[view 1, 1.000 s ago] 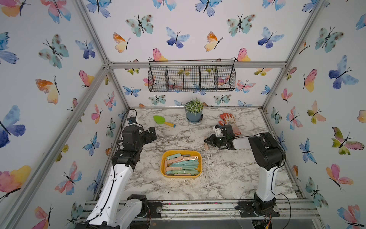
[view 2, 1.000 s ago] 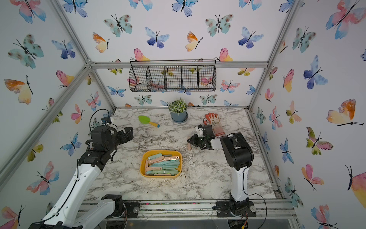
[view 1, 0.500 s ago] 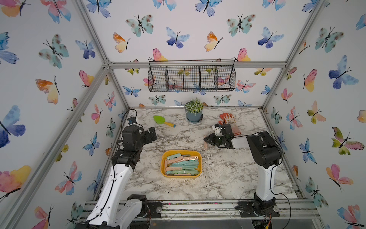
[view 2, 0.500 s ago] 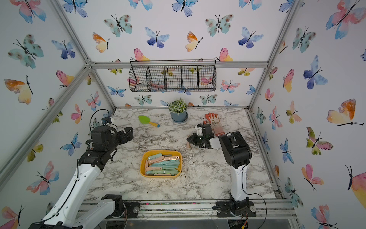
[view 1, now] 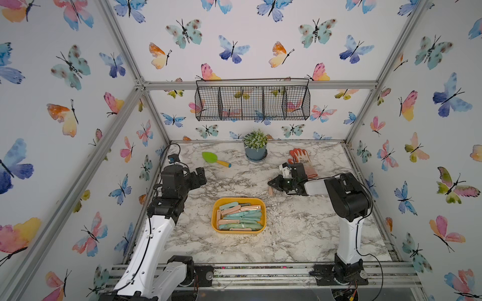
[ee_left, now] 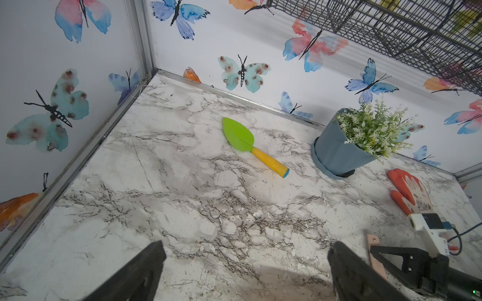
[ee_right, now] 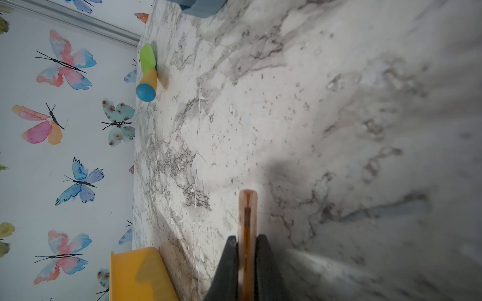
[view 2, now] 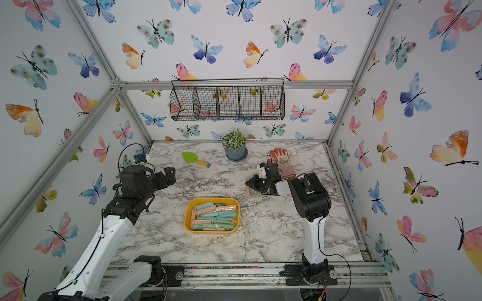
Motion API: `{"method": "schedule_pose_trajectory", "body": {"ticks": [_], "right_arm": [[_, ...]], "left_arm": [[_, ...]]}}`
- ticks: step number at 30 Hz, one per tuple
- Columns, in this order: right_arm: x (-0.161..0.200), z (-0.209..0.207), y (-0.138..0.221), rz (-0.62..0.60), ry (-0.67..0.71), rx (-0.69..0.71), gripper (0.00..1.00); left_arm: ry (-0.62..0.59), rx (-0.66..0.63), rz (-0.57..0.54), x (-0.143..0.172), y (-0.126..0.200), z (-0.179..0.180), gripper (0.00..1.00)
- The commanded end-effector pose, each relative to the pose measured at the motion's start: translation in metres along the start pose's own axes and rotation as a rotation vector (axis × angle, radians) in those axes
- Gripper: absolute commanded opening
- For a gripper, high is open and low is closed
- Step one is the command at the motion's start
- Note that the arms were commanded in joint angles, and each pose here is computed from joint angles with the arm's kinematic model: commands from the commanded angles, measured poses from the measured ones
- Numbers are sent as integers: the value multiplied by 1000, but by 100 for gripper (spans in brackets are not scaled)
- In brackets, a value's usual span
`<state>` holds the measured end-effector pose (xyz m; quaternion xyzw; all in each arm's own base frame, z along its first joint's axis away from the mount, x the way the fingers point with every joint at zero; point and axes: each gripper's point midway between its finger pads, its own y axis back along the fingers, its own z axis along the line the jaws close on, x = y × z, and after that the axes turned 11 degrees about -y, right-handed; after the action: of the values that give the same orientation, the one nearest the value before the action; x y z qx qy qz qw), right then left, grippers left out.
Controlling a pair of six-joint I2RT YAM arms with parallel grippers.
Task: Take the fruit knife out of the storage box
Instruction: Place the fruit knife at the center of the board.
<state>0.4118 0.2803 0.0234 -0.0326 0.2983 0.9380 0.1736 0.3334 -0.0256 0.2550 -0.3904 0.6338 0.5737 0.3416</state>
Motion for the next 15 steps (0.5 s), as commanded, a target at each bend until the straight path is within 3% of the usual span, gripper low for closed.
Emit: {"method": "schedule_pose_trajectory", "body": {"ticks": [1,11,15], "right_arm": [[5,0,-12,19,-9,8,11],[6,-1,-10,2,-9,22,12],[5,-3,-7,-19,-11,36,16]], "left_arm": [[-8,1,13,5,1,0,98],[-7,-4,10,5,2,1,98],[-8,-3,11,5,2,1,98]]}}
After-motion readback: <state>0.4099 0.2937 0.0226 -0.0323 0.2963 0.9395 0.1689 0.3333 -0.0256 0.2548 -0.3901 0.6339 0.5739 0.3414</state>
